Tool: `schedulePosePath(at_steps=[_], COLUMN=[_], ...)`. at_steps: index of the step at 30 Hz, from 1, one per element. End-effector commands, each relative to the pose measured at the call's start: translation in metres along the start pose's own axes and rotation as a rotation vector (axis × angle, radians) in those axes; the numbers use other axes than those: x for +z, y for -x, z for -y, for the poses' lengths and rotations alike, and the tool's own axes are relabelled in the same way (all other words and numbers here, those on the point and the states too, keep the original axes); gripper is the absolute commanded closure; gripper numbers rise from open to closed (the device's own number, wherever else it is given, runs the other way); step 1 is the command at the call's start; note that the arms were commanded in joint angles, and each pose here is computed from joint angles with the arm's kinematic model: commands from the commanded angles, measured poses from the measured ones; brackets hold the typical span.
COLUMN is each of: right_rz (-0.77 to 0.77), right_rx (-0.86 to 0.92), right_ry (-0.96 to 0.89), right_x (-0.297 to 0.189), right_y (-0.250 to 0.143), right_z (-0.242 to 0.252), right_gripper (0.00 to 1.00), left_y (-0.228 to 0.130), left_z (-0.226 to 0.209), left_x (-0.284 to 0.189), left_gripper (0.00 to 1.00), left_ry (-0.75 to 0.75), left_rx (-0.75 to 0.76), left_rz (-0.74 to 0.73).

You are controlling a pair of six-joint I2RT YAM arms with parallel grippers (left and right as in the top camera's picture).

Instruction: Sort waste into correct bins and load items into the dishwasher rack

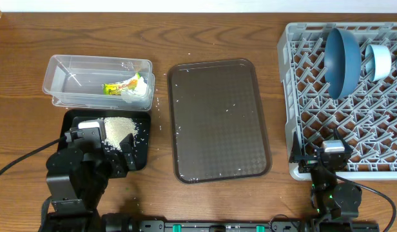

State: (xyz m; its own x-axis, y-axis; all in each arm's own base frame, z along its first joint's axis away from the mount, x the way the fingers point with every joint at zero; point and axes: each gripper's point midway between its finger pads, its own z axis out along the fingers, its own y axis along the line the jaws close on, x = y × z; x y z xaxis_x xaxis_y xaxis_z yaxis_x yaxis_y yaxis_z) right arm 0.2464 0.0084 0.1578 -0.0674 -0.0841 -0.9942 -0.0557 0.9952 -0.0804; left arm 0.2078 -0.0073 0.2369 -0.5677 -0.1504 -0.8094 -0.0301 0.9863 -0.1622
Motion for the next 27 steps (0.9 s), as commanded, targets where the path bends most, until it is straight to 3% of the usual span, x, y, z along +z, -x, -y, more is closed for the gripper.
schedulePosePath(at_steps=[1,6,20,24,27], right_rz=[0.001,0.001,0.001,0.001,0.001], right_rx=[-0.011,-0.011,-0.011,-0.011,-0.011], right_ry=[0.007,0.007,0.007,0.007,0.007], right_x=[0.0,0.0,0.0,0.0,0.0], right_y=[0.0,0.0,0.0,0.0,0.0], right_z=[-0.002,-0.002,-0.002,-0.002,-0.002], right_gripper=[0.01,0.01,0.01,0.01,0.01], left_y=[-0.011,-0.027,-0.036,-0.038,-0.057], left_z=[-0.004,-0.009,-0.016,-0.017,-0.021], left_x=[0.003,0.025,0.072,0.073,0.084], left_gripper=[0.07,0.07,0.07,0.07,0.07], left_ry=[0.013,0.003,-0.04,-0.021,-0.014], left_rx=[0.015,0.023,0.085,0.134,0.127], left_rz=[0.012,0.097,0.557,0.551,0.463])
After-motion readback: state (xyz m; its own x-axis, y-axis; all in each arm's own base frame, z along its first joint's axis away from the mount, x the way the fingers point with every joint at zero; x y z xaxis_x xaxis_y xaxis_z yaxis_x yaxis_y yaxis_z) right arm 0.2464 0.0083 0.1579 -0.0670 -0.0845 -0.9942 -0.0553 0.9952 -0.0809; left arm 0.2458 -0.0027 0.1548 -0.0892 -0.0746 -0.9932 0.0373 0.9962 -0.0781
